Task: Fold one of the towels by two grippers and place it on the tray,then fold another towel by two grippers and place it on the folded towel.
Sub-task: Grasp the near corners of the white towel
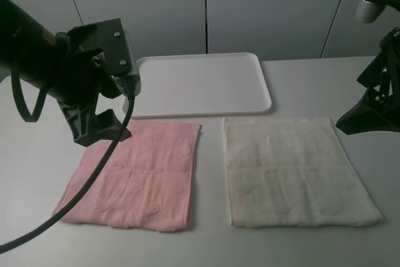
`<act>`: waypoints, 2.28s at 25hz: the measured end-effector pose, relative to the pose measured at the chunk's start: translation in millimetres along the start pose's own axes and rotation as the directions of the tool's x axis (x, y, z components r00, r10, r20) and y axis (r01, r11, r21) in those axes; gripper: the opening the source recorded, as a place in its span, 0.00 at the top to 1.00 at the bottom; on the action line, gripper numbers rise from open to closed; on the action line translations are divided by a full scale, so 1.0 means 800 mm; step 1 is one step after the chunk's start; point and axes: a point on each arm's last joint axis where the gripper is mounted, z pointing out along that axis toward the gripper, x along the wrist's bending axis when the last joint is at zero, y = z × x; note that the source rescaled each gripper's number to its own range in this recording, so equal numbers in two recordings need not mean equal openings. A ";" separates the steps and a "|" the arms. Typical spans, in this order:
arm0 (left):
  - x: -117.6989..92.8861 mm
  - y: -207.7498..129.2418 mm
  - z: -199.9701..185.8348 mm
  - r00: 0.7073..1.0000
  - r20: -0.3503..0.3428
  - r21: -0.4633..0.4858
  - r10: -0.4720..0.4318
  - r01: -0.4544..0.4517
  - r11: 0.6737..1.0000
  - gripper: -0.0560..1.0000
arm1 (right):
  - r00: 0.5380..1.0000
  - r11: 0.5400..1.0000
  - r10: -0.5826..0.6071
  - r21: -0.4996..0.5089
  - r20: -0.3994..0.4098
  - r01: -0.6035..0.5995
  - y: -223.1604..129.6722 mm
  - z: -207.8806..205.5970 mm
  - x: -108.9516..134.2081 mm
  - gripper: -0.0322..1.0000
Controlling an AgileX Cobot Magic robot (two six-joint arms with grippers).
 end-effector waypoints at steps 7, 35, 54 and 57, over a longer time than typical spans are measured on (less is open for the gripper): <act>-0.057 0.055 0.069 0.983 0.059 0.129 0.173 -0.180 0.975 0.01 | 0.996 0.991 -0.083 0.104 0.015 0.081 -0.011 0.001 -0.004 0.00; -0.131 0.127 0.141 0.931 0.181 0.221 0.316 -0.352 0.910 0.01 | 0.940 0.869 -0.259 0.370 -0.222 0.327 -0.098 0.118 0.026 0.00; -0.127 0.128 0.146 0.920 0.152 0.221 0.360 -0.387 0.895 0.01 | 0.830 0.750 -0.489 0.357 -0.268 0.557 -0.138 0.165 0.042 0.00; -0.127 0.128 0.146 0.920 0.152 0.221 0.360 -0.387 0.895 0.01 | 0.815 0.731 -0.506 0.361 -0.283 0.579 -0.140 0.169 0.040 0.00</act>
